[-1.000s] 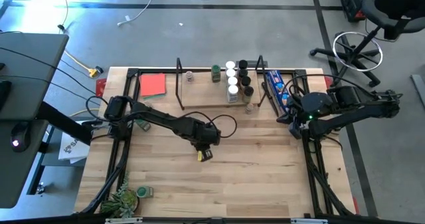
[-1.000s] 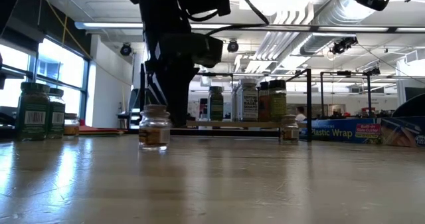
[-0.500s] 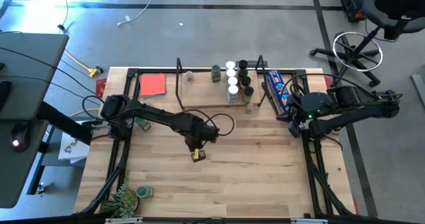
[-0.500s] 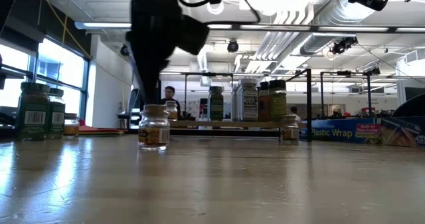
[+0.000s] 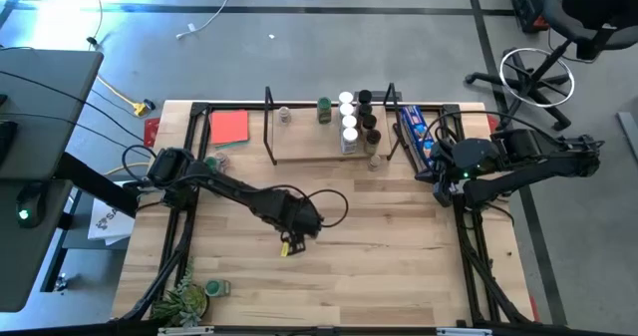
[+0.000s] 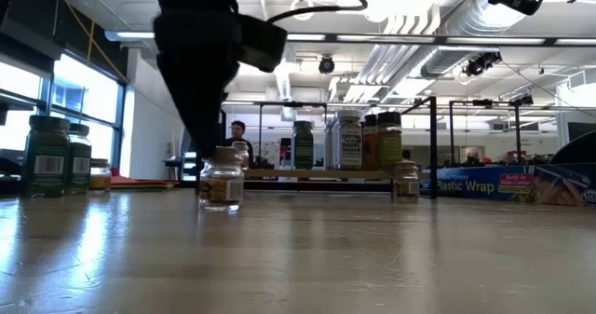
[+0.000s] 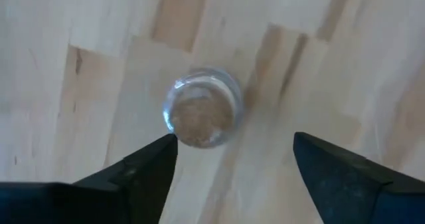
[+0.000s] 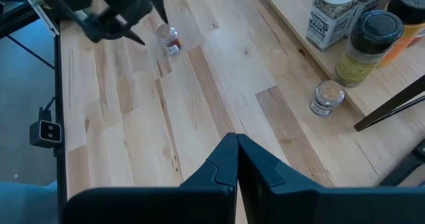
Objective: Shelf spices
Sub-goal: Put the bottom right brown bottle on the shelf aligned with the other brown seasoning bottle
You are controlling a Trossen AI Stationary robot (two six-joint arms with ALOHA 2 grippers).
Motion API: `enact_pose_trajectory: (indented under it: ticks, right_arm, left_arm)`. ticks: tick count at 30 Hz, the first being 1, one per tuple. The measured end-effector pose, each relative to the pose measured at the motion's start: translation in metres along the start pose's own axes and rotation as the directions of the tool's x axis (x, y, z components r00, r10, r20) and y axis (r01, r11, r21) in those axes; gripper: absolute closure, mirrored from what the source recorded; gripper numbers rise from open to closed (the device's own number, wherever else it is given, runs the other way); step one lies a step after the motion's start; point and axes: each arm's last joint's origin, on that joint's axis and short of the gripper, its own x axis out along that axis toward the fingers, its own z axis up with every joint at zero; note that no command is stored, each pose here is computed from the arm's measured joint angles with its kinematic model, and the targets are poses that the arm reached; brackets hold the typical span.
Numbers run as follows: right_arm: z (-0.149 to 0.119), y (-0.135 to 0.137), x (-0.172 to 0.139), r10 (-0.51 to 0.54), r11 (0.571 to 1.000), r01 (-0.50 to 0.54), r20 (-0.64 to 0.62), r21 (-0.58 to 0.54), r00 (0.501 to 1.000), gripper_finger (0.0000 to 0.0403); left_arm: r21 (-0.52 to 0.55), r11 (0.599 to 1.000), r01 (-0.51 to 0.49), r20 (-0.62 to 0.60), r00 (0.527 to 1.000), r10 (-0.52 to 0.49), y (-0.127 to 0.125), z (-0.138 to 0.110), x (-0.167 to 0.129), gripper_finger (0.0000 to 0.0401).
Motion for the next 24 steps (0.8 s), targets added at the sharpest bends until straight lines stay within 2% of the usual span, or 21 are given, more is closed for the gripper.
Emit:
enact_pose_trajectory:
  ticks: [5, 12, 16, 20, 24]
  right_arm:
    - [0.0, 0.0, 0.0, 0.007, 1.0, -0.007, -0.004, 0.0, 1.0, 0.0402]
    - [0.0, 0.0, 0.0, 0.008, 1.0, -0.007, -0.005, 0.02, 1.0, 0.0402]
    - [0.0, 0.0, 0.0, 0.008, 1.0, -0.008, -0.005, 0.027, 1.0, 0.0402]
    - [0.0, 0.0, 0.0, 0.008, 0.999, -0.008, -0.005, 0.032, 1.0, 0.0402]
    - [0.0, 0.0, 0.0, 0.008, 0.999, -0.008, -0.004, 0.036, 1.0, 0.0402]
  left_arm:
    - [-0.06, 0.998, -0.025, 0.005, 1.0, 0.026, 0.01, -0.001, 0.013, 0.0101]
    - [-0.075, 0.997, 0.025, 0.094, 0.995, -0.018, 0.014, 0.007, 0.024, 0.0105]
    - [-0.092, 0.996, 0.022, 0.101, 0.995, -0.013, 0.019, 0.01, 0.025, 0.0107]
    - [-0.095, 0.995, 0.018, 0.1, 0.995, -0.009, 0.023, 0.012, 0.026, 0.0127]
    - [-0.087, 0.996, 0.018, 0.1, 0.995, -0.009, 0.023, 0.012, 0.026, 0.0163]
